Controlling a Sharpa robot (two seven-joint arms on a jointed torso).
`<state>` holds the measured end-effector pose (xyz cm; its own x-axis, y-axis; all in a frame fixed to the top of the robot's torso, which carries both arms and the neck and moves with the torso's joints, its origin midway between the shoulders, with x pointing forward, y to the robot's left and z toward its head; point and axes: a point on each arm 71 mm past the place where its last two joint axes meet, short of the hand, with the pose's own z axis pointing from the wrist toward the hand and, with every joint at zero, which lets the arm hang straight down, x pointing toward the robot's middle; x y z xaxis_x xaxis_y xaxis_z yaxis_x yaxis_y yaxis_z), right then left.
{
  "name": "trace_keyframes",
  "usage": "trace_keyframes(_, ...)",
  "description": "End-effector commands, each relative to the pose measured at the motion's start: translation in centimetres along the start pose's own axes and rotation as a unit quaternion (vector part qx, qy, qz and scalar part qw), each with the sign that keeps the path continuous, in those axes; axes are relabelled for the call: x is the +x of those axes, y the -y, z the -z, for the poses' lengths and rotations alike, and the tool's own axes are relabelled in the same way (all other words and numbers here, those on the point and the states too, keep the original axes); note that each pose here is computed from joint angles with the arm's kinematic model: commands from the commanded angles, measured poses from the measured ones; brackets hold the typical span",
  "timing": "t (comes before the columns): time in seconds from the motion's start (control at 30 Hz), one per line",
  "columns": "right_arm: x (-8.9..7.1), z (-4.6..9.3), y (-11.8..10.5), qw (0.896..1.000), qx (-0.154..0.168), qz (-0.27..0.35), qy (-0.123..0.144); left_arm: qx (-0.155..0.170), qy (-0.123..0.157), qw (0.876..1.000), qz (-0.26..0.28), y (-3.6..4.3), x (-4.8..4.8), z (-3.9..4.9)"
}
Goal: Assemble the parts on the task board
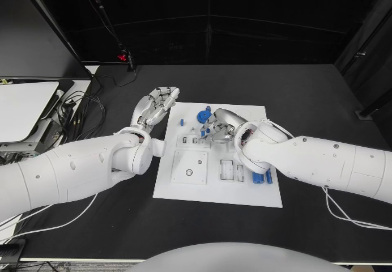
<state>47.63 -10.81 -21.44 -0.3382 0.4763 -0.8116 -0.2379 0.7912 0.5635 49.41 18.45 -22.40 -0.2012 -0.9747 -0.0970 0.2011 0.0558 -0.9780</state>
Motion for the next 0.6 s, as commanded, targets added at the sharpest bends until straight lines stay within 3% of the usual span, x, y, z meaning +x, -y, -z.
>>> trace_keyframes(0.03,-0.01,-0.07,-0.01,1.000,0.004,0.012,0.015,0.129,-0.002,0.992,-0.001,1.94,0.10,0.15)
trace_keyframes(0.6,0.96,-0.59,-0.47,1.000,0.003,0.016,0.007,0.129,-0.002,0.992,-0.001,1.94,0.07,0.15)
